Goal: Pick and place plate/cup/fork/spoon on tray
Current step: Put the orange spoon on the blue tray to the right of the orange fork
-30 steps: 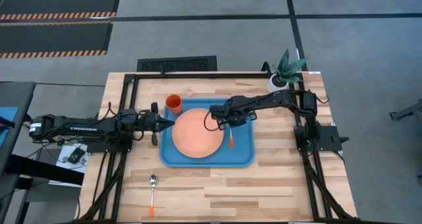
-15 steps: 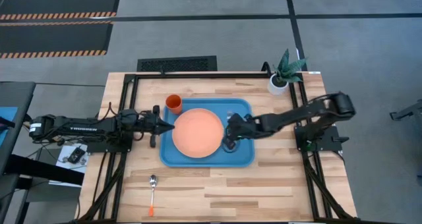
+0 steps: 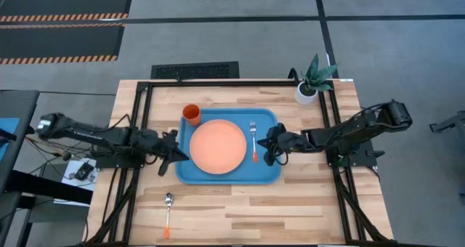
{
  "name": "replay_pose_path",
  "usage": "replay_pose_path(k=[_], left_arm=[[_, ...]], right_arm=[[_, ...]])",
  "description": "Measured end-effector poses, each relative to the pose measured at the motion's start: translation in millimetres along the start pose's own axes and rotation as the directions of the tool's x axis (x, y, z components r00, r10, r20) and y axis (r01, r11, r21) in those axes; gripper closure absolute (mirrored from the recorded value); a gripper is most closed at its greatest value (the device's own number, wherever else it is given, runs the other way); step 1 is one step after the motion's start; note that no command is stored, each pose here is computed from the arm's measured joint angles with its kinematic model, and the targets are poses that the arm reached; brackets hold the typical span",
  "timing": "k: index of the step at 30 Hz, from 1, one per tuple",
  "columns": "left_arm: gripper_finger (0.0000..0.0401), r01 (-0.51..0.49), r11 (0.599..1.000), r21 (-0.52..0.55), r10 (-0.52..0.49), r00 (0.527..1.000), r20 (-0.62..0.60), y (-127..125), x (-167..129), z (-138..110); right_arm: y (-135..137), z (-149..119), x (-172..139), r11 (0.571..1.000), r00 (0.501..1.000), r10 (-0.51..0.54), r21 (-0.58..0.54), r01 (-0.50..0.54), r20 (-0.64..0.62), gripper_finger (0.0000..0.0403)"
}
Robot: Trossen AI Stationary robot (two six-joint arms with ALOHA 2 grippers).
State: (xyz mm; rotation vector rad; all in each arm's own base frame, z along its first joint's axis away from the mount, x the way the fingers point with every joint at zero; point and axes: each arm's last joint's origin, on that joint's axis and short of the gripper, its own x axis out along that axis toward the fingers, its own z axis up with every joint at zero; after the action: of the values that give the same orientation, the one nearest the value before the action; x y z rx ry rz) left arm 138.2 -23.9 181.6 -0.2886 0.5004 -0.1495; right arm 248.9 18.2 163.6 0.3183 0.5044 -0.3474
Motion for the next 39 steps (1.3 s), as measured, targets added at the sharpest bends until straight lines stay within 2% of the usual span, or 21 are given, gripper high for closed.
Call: replay_pose_path(k=[5, 10, 15, 18, 22, 27, 29, 34, 39], left_arm=[[0.0401, -0.014, 0.988, -0.152, -0.022, 0.973, -0.23, -25.0, -10.5, -4.1], [0.0398, 0.035, 0.949, -0.312, -0.171, 0.891, -0.42, -50.2, -12.7, -19.2], [0.0367, -0.032, 0.92, -0.39, -0.199, 0.821, -0.535, -67.3, -9.8, -36.0], [0.0335, -0.057, 0.919, -0.391, -0.179, 0.822, -0.541, -73.7, -5.5, -40.9], [0.029, -0.12, 0.926, -0.359, -0.104, 0.831, -0.547, -74.5, 2.7, -46.4], [0.0254, -0.172, 0.927, -0.333, -0.066, 0.799, -0.597, -72.7, 12.0, -57.7], [0.0245, -0.185, 0.927, -0.325, -0.059, 0.786, -0.615, -72.3, 15.4, -61.9], [0.0236, -0.108, 0.948, -0.3, -0.091, 0.81, -0.58, -77.6, 25.7, -62.7], [0.0236, -0.135, 0.957, -0.255, -0.053, 0.787, -0.615, -76.7, 33.3, -70.7]], right_arm=[[-0.5, -4.1, -0.2, 1.0, 1.0, 0.003, -0.008, -0.003, -0.005, 0.0394], [4.7, -7.1, -1.7, 0.999, 1.0, 0.024, -0.043, -0.024, -0.01, 0.0392], [10.1, -8.3, -3.7, 0.998, 0.999, 0.046, -0.051, -0.046, -0.001, 0.0393], [13.3, -9.4, -4.9, 0.997, 0.998, 0.06, -0.057, -0.06, 0.0, 0.0394], [16.4, -9.6, -6.1, 0.996, 0.997, 0.072, -0.059, -0.071, 0.01, 0.0392], [17.4, -9.6, -6.4, 0.995, 0.997, 0.076, -0.061, -0.075, 0.014, 0.0393], [17.4, -9.6, -6.5, 0.995, 0.997, 0.076, -0.062, -0.075, 0.014, 0.0393], [17.4, -9.5, -6.5, 0.995, 0.997, 0.075, -0.061, -0.074, 0.015, 0.0392], [17.0, -9.4, -6.4, 0.996, 0.998, 0.062, -0.061, -0.061, 0.02, 0.0392]])
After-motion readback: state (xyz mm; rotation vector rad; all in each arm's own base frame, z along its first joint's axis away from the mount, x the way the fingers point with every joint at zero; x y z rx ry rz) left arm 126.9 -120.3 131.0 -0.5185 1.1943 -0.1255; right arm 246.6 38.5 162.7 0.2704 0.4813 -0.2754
